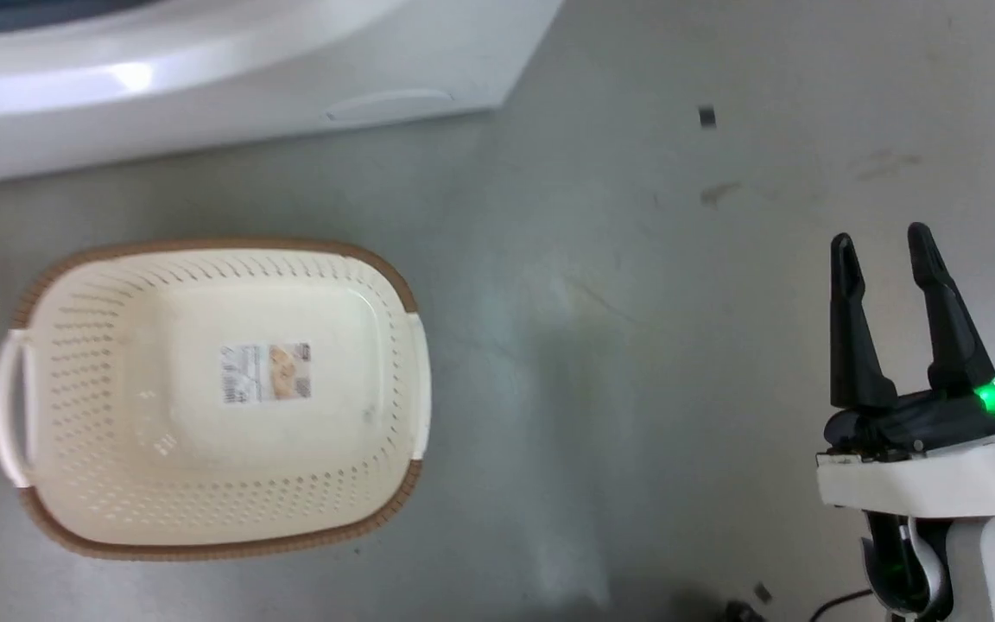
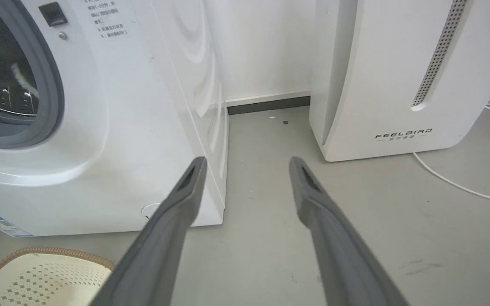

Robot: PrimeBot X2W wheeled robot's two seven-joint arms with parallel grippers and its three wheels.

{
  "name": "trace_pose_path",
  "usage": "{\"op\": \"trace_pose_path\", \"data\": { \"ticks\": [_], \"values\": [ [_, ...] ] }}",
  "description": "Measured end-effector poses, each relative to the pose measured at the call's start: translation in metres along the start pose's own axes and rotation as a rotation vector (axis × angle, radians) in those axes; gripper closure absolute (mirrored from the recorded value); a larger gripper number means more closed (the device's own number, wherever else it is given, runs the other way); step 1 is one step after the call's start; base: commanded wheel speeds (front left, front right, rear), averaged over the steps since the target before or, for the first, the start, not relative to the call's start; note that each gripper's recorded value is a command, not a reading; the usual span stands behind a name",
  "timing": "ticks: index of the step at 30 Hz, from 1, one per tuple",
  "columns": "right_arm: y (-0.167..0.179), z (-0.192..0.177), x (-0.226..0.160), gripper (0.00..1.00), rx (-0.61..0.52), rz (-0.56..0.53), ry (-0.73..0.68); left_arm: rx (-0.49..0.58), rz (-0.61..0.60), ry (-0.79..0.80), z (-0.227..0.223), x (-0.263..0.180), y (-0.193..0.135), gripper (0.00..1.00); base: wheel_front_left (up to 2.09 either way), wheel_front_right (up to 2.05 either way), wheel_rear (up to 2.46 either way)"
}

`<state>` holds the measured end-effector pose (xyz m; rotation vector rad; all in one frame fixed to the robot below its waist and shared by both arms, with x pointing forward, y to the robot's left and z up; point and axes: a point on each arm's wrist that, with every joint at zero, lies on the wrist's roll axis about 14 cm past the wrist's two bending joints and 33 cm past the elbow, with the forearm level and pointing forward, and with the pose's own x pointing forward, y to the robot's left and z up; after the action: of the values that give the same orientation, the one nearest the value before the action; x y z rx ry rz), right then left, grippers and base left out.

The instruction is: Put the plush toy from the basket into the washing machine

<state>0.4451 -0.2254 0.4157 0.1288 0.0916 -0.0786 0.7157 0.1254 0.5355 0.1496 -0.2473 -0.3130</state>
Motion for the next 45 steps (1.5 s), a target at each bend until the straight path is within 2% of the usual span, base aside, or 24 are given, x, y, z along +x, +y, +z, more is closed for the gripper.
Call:
{"op": "trace_pose_path", "data": {
  "ticks": [6,11,19,27,28,29,36,45],
  "values": [
    [-0.009,-0.028,0.004,0.00,-0.001,-0.025,0.068,0.031,0.035,0.059,-0.040,0.038,0.018,1.00,0.00,0.00,0.00],
    [-0.016,-0.037,0.003,0.00,-0.009,-0.042,0.095,0.040,0.054,0.136,-0.079,0.053,0.023,1.00,0.00,0.00,0.00],
    [-0.018,-0.052,0.003,0.00,-0.006,-0.048,0.131,0.043,0.052,0.363,-0.163,0.038,0.020,1.00,0.00,0.00,0.00],
    [-0.012,-0.054,0.007,0.00,0.003,-0.032,0.128,0.023,0.013,0.434,-0.177,0.030,0.008,1.00,0.00,0.00,0.00],
    [-0.012,-0.052,0.008,0.00,0.004,-0.030,0.123,0.021,0.009,0.437,-0.176,0.029,0.007,0.55,0.00,0.00,0.00],
    [-0.011,-0.051,0.008,0.00,0.003,-0.028,0.119,0.017,0.012,0.435,-0.174,0.028,0.009,0.00,0.00,0.00,0.00],
    [-0.009,-0.033,0.009,0.00,-0.021,-0.016,0.074,0.014,-0.021,0.440,-0.167,0.005,0.001,0.00,0.00,0.00,0.00],
    [-0.001,0.012,0.002,0.00,-0.059,0.008,-0.025,-0.035,-0.052,0.394,-0.115,-0.034,-0.017,0.00,0.00,0.00,0.00]
  ]
}}
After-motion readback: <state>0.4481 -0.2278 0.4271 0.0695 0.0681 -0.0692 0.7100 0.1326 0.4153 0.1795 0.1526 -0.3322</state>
